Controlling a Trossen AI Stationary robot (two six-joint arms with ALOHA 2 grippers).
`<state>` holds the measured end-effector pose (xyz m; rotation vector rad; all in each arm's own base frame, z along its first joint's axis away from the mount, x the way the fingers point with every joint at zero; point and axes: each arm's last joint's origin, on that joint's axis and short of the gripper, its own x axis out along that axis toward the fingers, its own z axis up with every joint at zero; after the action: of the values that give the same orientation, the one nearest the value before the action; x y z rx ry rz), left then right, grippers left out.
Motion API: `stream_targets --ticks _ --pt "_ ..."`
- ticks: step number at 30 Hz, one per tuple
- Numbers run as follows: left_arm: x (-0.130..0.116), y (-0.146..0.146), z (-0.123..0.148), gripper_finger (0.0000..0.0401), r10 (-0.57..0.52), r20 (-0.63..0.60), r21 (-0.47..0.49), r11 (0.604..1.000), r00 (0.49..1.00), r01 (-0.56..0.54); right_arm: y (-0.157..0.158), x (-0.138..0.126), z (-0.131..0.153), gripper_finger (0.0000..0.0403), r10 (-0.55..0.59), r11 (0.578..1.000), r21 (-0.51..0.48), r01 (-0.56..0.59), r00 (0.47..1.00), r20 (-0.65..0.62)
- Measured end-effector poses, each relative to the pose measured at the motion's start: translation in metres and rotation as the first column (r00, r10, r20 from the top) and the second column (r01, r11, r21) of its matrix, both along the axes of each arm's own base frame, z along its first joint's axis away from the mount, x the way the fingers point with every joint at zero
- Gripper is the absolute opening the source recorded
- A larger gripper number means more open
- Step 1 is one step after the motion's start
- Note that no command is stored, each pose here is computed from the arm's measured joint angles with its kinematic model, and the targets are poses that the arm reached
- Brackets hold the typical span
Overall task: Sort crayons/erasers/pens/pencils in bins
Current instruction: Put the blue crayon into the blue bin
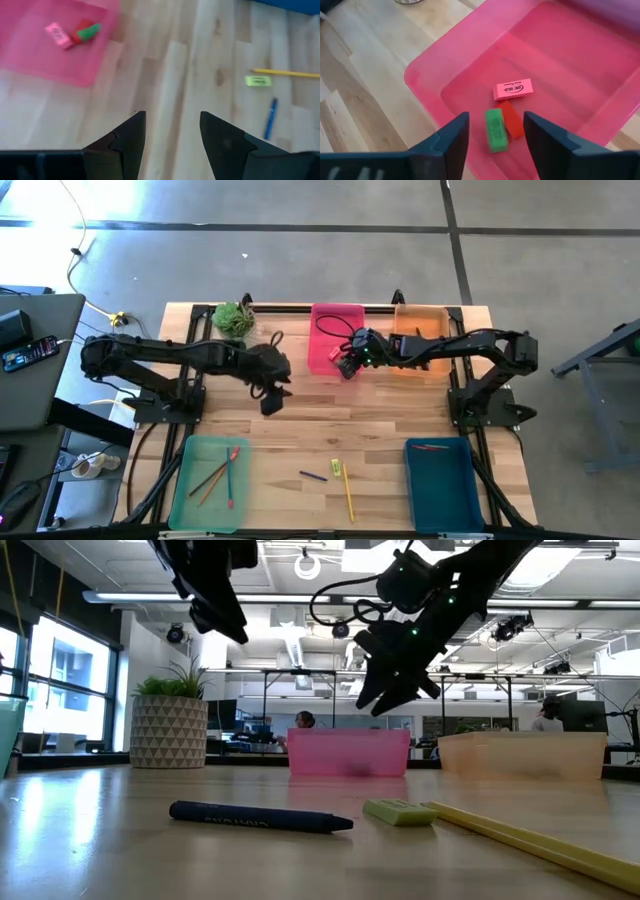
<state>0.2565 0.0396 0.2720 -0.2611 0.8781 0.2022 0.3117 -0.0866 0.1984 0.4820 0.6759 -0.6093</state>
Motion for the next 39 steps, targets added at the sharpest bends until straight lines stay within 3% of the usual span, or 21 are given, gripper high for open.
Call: stream_targets --ticks 5,14,24,29,33,39 --pt "0.004 -0.023 0.001 0.0173 -0.049 0.026 -0.029 0.998 0.998 0.049 0.001 -0.002 0.007 0.0193 0.002 1.0 0.004 -0.002 1.0 0.025" --pt "0.008 -0.064 0.005 0.0165 -0.148 0.082 -0.048 0.987 0.986 0.153 0.0 -0.018 0.036 0.0186 -0.022 0.999 -0.023 0.024 0.995 0.094" --pt "0.005 -0.093 0.007 0.0162 -0.107 0.112 -0.111 0.987 0.988 0.119 0.008 -0.043 0.063 0.0181 -0.009 1.0 -0.018 0.011 0.994 0.111" --pt "0.009 -0.11 0.007 0.0162 -0.135 0.155 -0.112 0.982 0.979 0.153 0.012 -0.05 0.072 0.0181 0.0 1.0 -0.021 0.003 0.991 0.13" --pt "0.02 -0.124 0.004 0.0162 -0.152 0.133 -0.109 0.98 0.979 0.167 0.012 -0.053 0.075 0.0181 0.003 1.0 -0.018 -0.001 0.991 0.133" --pt "0.039 -0.136 -0.01 0.0162 -0.159 0.001 -0.096 0.983 0.987 0.159 0.014 -0.053 0.073 0.0181 0.03 0.999 0.009 -0.032 0.993 0.118"
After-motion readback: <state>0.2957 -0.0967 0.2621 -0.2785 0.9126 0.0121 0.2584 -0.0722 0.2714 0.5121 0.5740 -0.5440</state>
